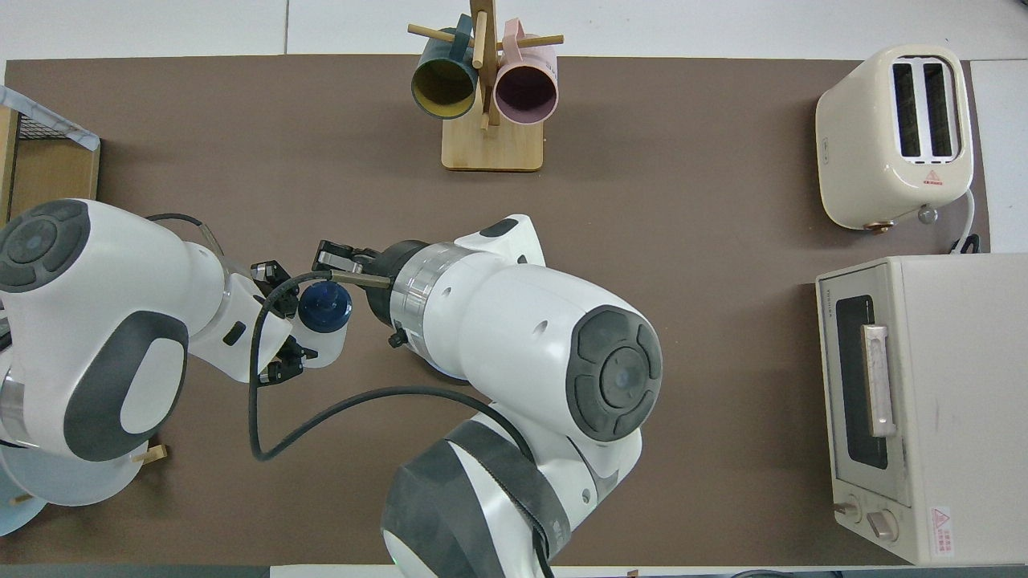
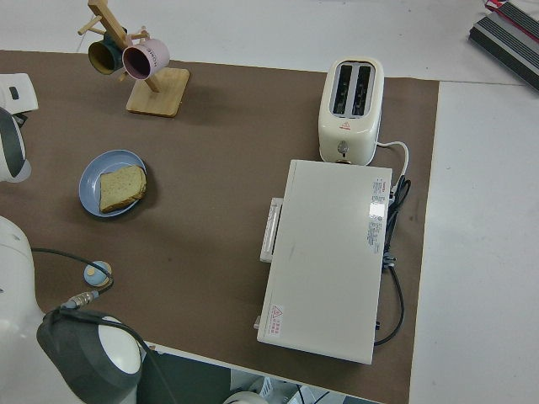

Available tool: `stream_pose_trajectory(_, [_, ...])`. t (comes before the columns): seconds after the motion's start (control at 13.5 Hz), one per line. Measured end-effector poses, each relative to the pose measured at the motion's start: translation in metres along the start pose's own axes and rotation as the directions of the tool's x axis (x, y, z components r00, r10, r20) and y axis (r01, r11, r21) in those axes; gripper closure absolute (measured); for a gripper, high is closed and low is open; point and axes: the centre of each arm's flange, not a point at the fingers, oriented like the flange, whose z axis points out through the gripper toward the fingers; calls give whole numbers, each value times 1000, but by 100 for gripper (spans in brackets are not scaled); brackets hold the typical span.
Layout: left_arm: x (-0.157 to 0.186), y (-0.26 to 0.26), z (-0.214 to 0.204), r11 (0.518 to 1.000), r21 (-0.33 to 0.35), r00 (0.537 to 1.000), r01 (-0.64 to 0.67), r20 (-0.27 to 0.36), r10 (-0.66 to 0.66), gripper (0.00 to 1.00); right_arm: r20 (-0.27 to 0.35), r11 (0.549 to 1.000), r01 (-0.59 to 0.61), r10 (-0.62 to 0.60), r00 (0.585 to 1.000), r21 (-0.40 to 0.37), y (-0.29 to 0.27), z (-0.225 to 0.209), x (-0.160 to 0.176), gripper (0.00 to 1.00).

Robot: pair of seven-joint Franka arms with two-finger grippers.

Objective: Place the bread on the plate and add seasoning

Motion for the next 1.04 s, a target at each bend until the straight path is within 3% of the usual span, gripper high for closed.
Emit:
stream_pose_trajectory(0.15, [0,0,0,1000,0,1000,0,0,0,54,12,997,61,-60,998,-56,0,2,-5,71])
stream_pose_trajectory(0.59, [0,0,0,1000,14,999,-22,41,21,54,32,992,112,-110,993,-59,-19,-6,-20,78])
stream_pose_trajectory(1.04, [1,1,1,1000,14,999,-25,42,24,54,29,976,182,-180,983,-116,-23,-8,-21,78])
